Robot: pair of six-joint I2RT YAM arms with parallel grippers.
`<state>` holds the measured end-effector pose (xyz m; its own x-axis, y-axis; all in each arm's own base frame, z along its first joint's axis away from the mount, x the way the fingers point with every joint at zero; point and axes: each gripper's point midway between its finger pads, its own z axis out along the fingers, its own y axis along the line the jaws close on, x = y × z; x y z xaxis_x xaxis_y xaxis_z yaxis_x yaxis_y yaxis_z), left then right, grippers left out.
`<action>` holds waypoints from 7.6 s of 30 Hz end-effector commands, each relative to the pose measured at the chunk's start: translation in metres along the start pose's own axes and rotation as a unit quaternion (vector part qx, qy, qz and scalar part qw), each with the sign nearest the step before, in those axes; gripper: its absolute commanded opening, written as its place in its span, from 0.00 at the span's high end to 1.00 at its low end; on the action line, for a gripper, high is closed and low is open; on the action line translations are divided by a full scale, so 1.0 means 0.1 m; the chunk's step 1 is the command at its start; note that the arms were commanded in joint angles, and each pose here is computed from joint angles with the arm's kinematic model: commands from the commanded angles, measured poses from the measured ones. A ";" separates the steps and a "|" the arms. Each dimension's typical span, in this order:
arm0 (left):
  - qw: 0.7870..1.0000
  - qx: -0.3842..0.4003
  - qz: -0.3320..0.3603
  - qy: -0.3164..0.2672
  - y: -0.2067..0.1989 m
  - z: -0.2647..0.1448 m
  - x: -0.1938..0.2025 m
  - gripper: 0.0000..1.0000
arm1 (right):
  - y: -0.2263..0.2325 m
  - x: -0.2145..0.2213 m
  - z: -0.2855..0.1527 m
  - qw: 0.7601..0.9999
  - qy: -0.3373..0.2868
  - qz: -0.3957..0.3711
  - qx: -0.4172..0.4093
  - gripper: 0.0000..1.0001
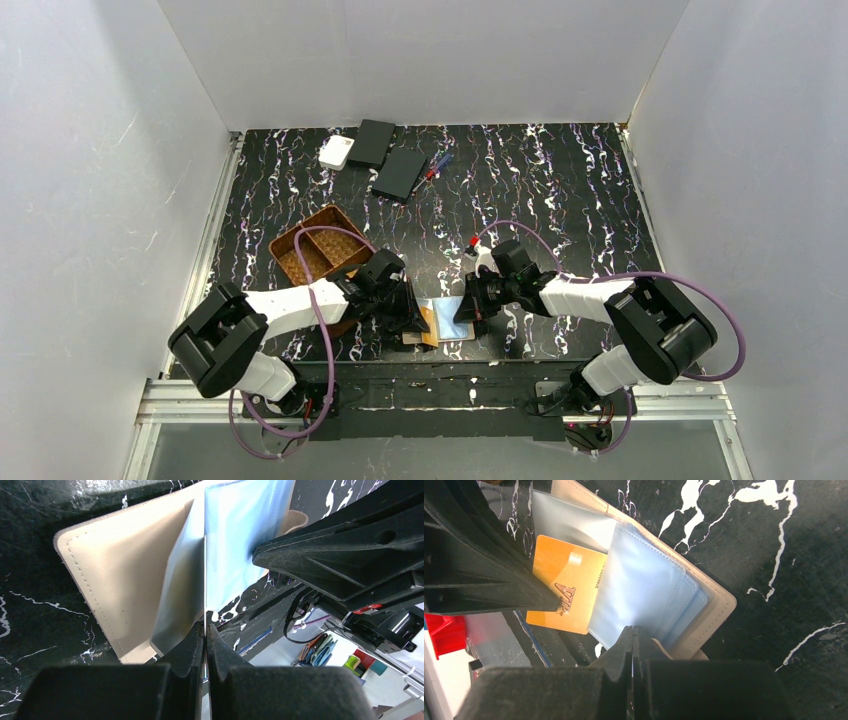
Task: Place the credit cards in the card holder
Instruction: Insert the credit card into the card holder.
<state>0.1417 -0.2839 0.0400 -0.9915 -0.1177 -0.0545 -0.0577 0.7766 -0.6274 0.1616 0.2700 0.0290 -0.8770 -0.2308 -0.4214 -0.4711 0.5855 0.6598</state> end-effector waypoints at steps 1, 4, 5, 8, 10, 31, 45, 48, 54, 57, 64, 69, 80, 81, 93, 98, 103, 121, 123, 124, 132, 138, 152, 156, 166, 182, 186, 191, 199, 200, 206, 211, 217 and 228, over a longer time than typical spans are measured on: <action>0.999 0.006 0.024 -0.030 -0.11 -0.14 -0.08 1.00 | -0.02 0.02 -0.03 1.000 -0.004 -0.002 0.007 0.99; 0.999 0.009 0.029 -0.029 -0.12 -0.16 -0.07 1.00 | -0.01 0.01 -0.04 1.000 -0.006 -0.004 0.007 0.99; 0.999 0.010 0.029 -0.029 -0.13 -0.16 -0.07 1.00 | 0.00 0.00 -0.05 1.000 -0.008 -0.004 0.006 0.99; 0.999 0.015 0.034 -0.023 -0.14 -0.12 -0.06 1.00 | 0.02 -0.02 -0.08 1.000 -0.011 -0.006 0.007 0.99; 0.999 0.016 0.033 -0.017 -0.15 -0.10 -0.06 1.00 | 0.03 -0.03 -0.09 1.000 -0.013 -0.008 0.008 0.99; 0.999 0.028 0.044 -0.001 -0.20 0.01 -0.06 1.00 | -0.03 0.04 -0.07 1.000 -0.008 -0.004 0.013 0.99; 0.996 0.055 0.069 -0.011 -0.35 -0.02 -0.12 1.00 | -0.04 0.04 -0.10 1.000 -0.008 -0.008 0.020 0.99; 0.996 0.056 0.070 -0.012 -0.35 -0.02 -0.12 1.00 | -0.02 0.01 -0.12 1.000 -0.011 -0.012 0.023 0.99; 0.997 0.053 0.060 -0.002 -0.34 0.03 -0.11 1.00 | -0.01 -0.03 -0.17 0.999 -0.013 -0.017 0.032 0.99; 0.997 0.052 0.055 0.001 -0.34 0.05 -0.10 1.00 | -0.04 -0.03 -0.20 0.999 -0.013 -0.022 0.044 0.98; 0.997 0.053 0.056 0.002 -0.37 0.08 -0.13 1.00 | -0.16 0.06 -0.24 0.997 0.001 -0.028 0.074 0.94; 0.997 0.056 0.061 0.003 -0.42 0.10 -0.16 1.00 | -0.23 0.11 -0.23 0.996 0.007 -0.027 0.084 0.94; 0.996 0.054 0.069 0.004 -0.45 0.15 -0.22 1.00 | -0.22 0.11 -0.22 0.996 0.007 -0.029 0.084 0.94; 0.996 0.055 0.071 0.005 -0.45 0.15 -0.22 1.00 | -0.22 0.11 -0.22 0.996 0.007 -0.028 0.083 0.94; 0.997 0.000 0.079 0.000 -0.20 0.06 -0.19 1.00 | -0.16 0.02 -0.26 0.996 0.000 -0.033 0.082 0.89; 0.997 0.010 0.069 0.030 -0.25 0.12 -0.13 1.00 | -0.16 0.02 -0.26 0.996 0.000 -0.033 0.081 0.89; 0.995 0.044 0.083 0.034 -0.38 0.14 -0.14 1.00 | -0.17 0.04 -0.26 0.996 0.001 -0.033 0.082 0.89; 0.996 0.039 0.077 0.039 -0.36 0.19 -0.28 1.00 | -0.17 0.05 -0.24 0.997 0.001 -0.030 0.077 0.90; 0.996 0.037 0.075 0.028 -0.35 0.20 -0.32 1.00 | -0.17 0.06 -0.24 0.997 0.001 -0.031 0.077 0.90; 0.996 0.036 0.073 0.025 -0.35 0.20 -0.33 1.00 | -0.16 0.05 -0.24 0.997 0.001 -0.031 0.077 0.90; 0.997 0.031 0.071 -0.009 -0.34 0.22 -0.45 1.00 | -0.17 0.06 -0.25 0.997 0.000 -0.030 0.078 0.90; 0.997 0.043 0.069 0.002 -0.35 0.25 -0.42 1.00 | -0.17 0.06 -0.24 0.997 0.002 -0.029 0.077 0.90; 0.992 0.039 0.102 0.064 -0.29 0.28 -0.25 1.00 | -0.09 -0.27 -0.54 0.989 -0.041 -0.007 0.144 0.65; 0.992 0.037 0.103 0.060 -0.30 0.27 -0.27 1.00 | -0.17 -0.24 -0.59 0.984 -0.047 0.017 0.172 0.57; 0.992 0.038 0.101 0.066 -0.31 0.31 -0.26 1.00 | -0.31 -0.09 -0.52 0.981 -0.053 0.051 0.181 0.61; 0.992 -0.032 0.111 0.056 -0.23 0.31 -0.26 0.77 | -0.45 0.00 -0.32 0.984 -0.043 0.034 0.168 0.97; 0.990 -0.048 0.124 0.047 -0.24 0.21 -0.29 0.62 | -0.44 0.01 -0.33 0.985 -0.043 0.030 0.165 0.99; 0.990 -0.052 0.129 0.034 -0.29 0.12 -0.32 0.54 | -0.43 0.02 -0.32 0.986 -0.040 0.027 0.161 0.99; 0.988 -0.071 0.134 0.036 -0.26 0.13 -0.31 0.53 | -0.40 0.00 -0.33 0.987 -0.042 0.023 0.155 0.99; 0.988 -0.073 0.134 0.037 -0.25 0.14 -0.30 0.53 | -0.39 0.00 -0.33 0.987 -0.043 0.023 0.154 0.99; 0.986 -0.080 0.138 0.049 -0.26 0.23 -0.27 0.53 | -0.39 0.01 -0.34 0.987 -0.044 0.022 0.153 0.99; 0.985 -0.058 0.150 0.056 -0.40 0.28 -0.23 0.53 | -0.38 0.02 -0.33 0.987 -0.045 0.026 0.150 0.99; 0.987 -0.024 0.146 0.062 -0.57 0.35 -0.22 0.53 | -0.36 0.00 -0.31 0.988 -0.046 0.028 0.142 0.99; 0.984 -0.013 0.166 0.066 -0.68 0.49 -0.21 0.53 | -0.36 0.02 -0.29 0.989 -0.046 0.030 0.138 0.99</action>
<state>0.1700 -0.3470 0.0332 -0.9756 0.1923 -0.1057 0.2187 0.8123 -0.5406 0.1762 0.2224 0.0238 -0.8860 -0.1243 -0.4468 -0.3549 0.8019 0.4806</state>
